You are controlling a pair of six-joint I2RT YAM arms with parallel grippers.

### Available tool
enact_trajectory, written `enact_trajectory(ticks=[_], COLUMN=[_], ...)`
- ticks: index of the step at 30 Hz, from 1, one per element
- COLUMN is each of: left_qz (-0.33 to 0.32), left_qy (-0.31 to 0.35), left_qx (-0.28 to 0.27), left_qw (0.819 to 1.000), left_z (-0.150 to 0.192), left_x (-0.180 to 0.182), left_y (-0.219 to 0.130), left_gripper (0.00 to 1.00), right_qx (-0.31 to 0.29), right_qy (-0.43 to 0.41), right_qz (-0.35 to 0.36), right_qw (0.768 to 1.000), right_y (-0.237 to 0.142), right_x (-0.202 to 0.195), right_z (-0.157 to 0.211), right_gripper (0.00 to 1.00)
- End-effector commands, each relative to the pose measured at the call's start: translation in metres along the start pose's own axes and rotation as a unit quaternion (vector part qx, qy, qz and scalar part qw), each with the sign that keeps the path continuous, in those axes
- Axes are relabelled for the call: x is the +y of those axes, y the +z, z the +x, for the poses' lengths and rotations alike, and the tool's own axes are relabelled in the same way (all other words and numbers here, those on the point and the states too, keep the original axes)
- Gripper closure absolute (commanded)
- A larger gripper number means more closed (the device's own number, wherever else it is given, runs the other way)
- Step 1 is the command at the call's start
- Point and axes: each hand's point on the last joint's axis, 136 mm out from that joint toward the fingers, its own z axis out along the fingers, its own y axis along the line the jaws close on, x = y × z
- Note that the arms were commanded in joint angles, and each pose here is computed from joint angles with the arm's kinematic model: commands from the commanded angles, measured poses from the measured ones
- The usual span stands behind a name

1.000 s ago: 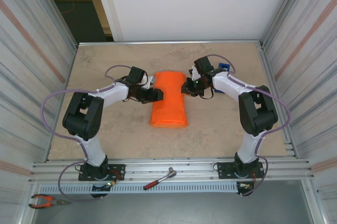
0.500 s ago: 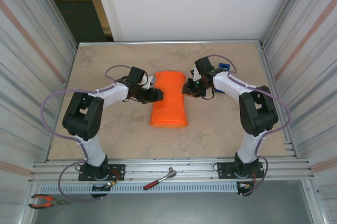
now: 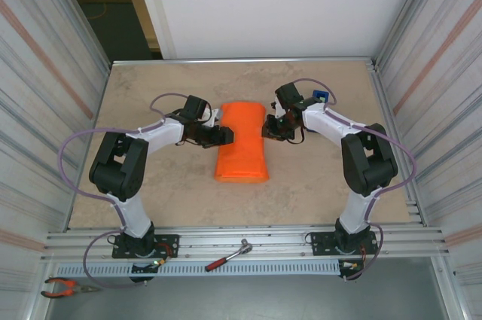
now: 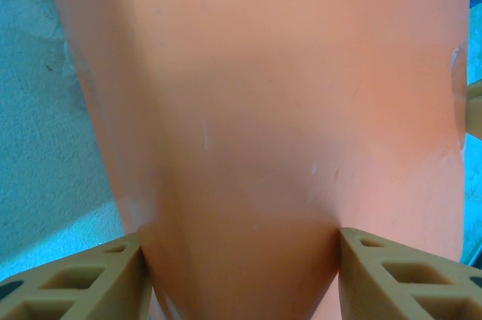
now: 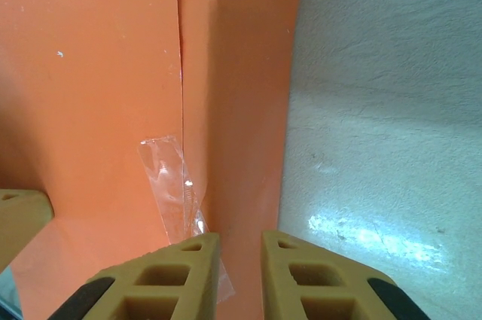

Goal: Wrap the gift box in paper

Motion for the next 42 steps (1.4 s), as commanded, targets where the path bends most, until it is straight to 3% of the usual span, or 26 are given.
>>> enact_trajectory(ticks=[1, 26, 33, 42], left_qz=[-0.133, -0.131, -0.129, -0.128], left_qy=[-0.055, -0.055, -0.055, -0.054], left_qx=[0.127, 0.125, 0.123, 0.123], left_qw=[0.982, 0.982, 0.982, 0.983], left_z=[0.086, 0.086, 0.085, 0.085], left_x=[0.071, 0.069, 0.068, 0.068], left_y=[0.029, 0.029, 0.027, 0.027], left_gripper=[0.4, 0.4, 0.4, 0.4], right_qx=[0.002, -0.008, -0.04, -0.051], right_qy=[-0.017, 0.011, 0.037, 0.02], right_qz=[0.007, -0.053, -0.044, -0.095], right_qw=[1.0, 0.998, 0.998, 0.994], right_y=[-0.003, 0.006, -0.027, -0.029], right_x=[0.004, 0.011, -0.011, 0.035], right_z=[0.001, 0.007, -0.006, -0.031], right_gripper=[0.8, 0.88, 0.9, 0.91])
